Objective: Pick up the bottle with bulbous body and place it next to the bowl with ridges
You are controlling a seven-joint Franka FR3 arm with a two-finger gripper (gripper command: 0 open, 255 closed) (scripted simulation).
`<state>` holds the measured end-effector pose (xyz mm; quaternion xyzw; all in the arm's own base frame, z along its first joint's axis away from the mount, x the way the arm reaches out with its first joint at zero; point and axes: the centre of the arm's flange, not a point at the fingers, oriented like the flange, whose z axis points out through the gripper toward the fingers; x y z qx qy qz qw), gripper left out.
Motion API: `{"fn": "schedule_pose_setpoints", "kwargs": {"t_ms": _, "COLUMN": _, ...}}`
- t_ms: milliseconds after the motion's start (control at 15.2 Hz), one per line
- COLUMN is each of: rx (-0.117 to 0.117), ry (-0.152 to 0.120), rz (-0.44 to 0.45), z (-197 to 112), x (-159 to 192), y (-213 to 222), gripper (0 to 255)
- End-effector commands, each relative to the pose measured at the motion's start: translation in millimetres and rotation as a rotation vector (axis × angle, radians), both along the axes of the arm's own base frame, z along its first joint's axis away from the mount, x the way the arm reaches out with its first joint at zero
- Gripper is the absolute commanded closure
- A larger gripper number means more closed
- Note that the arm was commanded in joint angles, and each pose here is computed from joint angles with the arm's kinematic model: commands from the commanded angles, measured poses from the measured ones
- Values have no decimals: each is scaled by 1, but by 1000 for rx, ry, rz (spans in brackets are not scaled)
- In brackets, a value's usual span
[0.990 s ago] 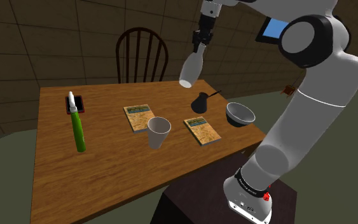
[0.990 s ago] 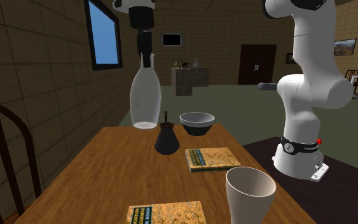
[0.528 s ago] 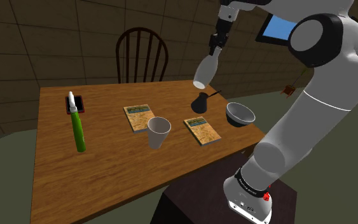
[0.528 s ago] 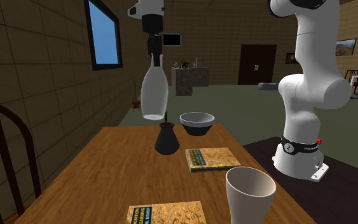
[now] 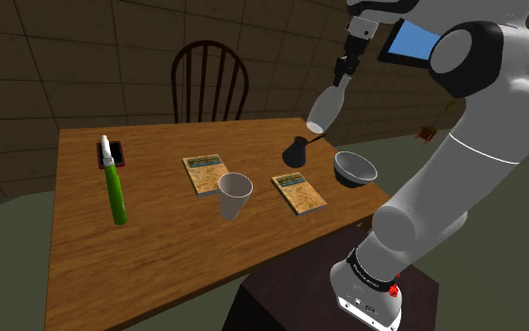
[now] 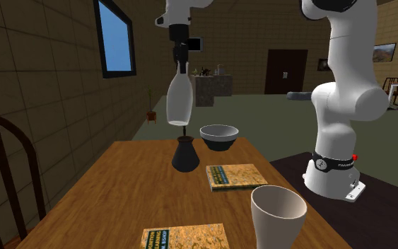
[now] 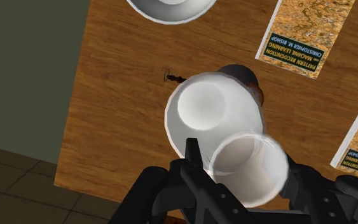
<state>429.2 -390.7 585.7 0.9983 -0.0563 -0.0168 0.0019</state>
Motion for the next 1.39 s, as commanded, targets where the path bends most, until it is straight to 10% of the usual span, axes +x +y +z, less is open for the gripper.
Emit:
{"fn": "schedule_pose_setpoints", "kwargs": {"t_ms": 0, "rx": 0, "ry": -1, "rz": 2, "z": 1, "x": -17, "y": -20, "gripper": 255}}
{"fn": "schedule_pose_setpoints", "kwargs": {"t_ms": 1320, "rx": 0, "ry": -1, "rz": 2, "z": -19, "x": -149, "y": -188, "gripper": 255}}
